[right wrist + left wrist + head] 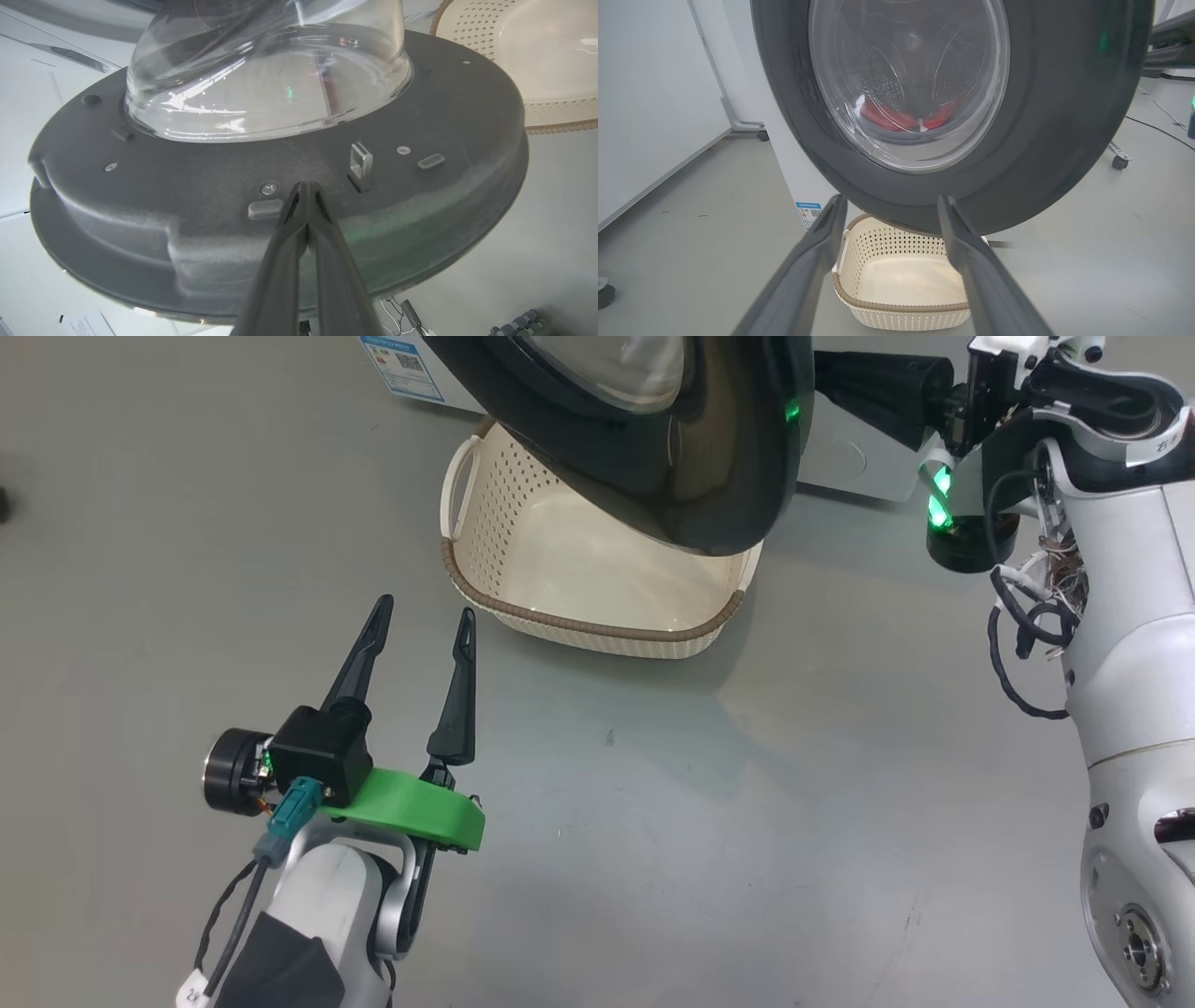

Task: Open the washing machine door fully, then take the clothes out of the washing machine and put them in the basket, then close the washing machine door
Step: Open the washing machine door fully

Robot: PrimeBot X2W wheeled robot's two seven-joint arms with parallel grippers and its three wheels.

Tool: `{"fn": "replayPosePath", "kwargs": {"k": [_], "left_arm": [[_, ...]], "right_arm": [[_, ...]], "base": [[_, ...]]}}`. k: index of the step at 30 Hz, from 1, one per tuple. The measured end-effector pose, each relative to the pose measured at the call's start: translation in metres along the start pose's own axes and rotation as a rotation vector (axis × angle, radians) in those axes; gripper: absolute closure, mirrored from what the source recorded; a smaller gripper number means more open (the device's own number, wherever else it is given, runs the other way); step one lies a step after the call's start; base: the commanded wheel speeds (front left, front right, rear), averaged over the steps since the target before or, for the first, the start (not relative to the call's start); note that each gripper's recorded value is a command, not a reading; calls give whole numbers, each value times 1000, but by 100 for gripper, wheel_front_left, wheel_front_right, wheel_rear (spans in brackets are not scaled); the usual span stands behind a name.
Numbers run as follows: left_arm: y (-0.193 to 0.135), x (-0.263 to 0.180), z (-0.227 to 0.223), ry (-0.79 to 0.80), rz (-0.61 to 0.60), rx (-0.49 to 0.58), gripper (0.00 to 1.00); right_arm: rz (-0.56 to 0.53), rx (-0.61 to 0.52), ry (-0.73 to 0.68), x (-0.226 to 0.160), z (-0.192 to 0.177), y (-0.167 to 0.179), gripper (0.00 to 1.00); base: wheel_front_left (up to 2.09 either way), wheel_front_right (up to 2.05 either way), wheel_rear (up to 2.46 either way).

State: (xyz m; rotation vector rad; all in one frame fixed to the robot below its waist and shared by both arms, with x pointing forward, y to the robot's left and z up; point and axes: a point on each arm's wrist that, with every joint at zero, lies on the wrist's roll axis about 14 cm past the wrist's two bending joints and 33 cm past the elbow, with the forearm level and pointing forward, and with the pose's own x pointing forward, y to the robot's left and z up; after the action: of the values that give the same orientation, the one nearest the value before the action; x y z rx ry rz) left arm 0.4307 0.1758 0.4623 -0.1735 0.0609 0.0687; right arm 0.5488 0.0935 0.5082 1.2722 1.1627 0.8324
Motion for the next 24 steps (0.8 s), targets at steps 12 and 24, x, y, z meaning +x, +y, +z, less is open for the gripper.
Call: {"fn": "replayPosePath", "kwargs": {"k": [12,24], "left_arm": [[4,-9,2,-2,13,-1,0],[4,-12,4,-5,13,1,0]], "right_arm": [[41,52,110,11,-32,6,100],[72,88,233,24,-68,5,100]], "base": [[0,0,0],[0,0,0]]}}
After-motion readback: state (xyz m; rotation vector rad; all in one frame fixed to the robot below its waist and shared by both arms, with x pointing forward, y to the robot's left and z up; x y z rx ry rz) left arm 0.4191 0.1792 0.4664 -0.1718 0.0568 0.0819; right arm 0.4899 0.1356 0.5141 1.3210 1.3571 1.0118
